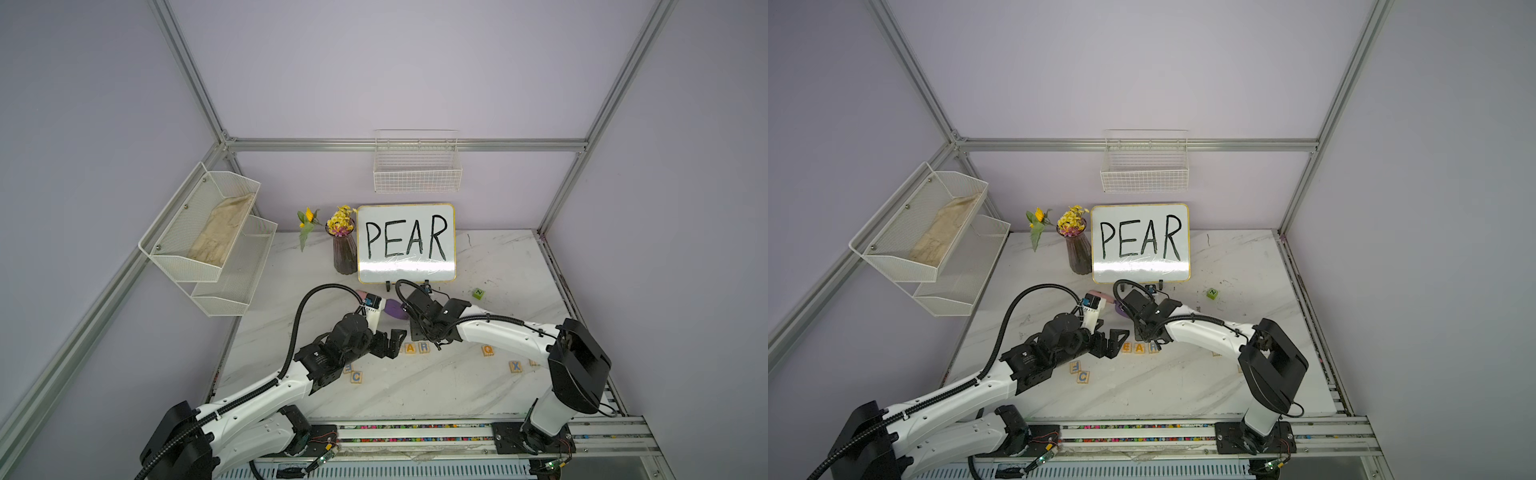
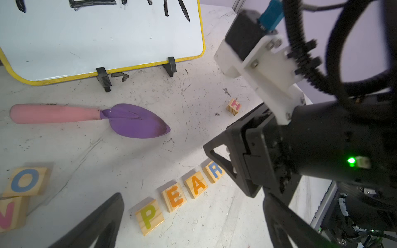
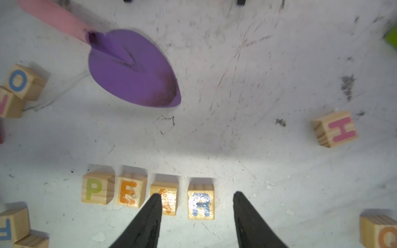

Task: Spell the uppercase word “pear” with letter blocks
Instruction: Place the letter block at the center of the board, then reset both arms

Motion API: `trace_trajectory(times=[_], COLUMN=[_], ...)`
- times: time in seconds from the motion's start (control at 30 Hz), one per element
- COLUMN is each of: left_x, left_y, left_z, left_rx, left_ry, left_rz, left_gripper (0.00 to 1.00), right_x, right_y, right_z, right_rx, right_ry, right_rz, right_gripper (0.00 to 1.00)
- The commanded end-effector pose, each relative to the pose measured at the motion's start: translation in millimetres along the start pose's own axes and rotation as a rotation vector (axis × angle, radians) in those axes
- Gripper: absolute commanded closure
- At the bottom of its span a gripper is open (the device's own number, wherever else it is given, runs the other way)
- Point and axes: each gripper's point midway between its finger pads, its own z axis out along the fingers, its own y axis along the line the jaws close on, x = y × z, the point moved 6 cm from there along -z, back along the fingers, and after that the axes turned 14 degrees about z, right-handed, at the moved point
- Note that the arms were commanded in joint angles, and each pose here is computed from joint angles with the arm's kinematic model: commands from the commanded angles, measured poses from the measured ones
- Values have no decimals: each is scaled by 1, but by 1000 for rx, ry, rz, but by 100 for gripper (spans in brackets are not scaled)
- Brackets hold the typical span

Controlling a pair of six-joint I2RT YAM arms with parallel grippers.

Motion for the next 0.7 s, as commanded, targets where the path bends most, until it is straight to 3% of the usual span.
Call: trace_trajectory(times=[0.0, 0.2, 0.43, 0.67], left_x=[-12, -43, -62, -51], left_y=[11, 49, 122, 177], left_z=[-10, -28, -43, -56], left_rx=[-88, -394, -638, -857], left_ry=[-64, -98, -150, -144], left_rz=[24, 82, -20, 36], left_gripper=[0, 0, 0, 0], right_x=[-43, -108, -158, -172], right_y=[-17, -52, -114, -190], right_z=[-28, -54, -70, -53], right_rx=[51, 159, 332, 449], right_ry=[-158, -347, -568, -620], right_rz=[-30, -51, -29, 99], right_gripper=[40, 19, 12, 10])
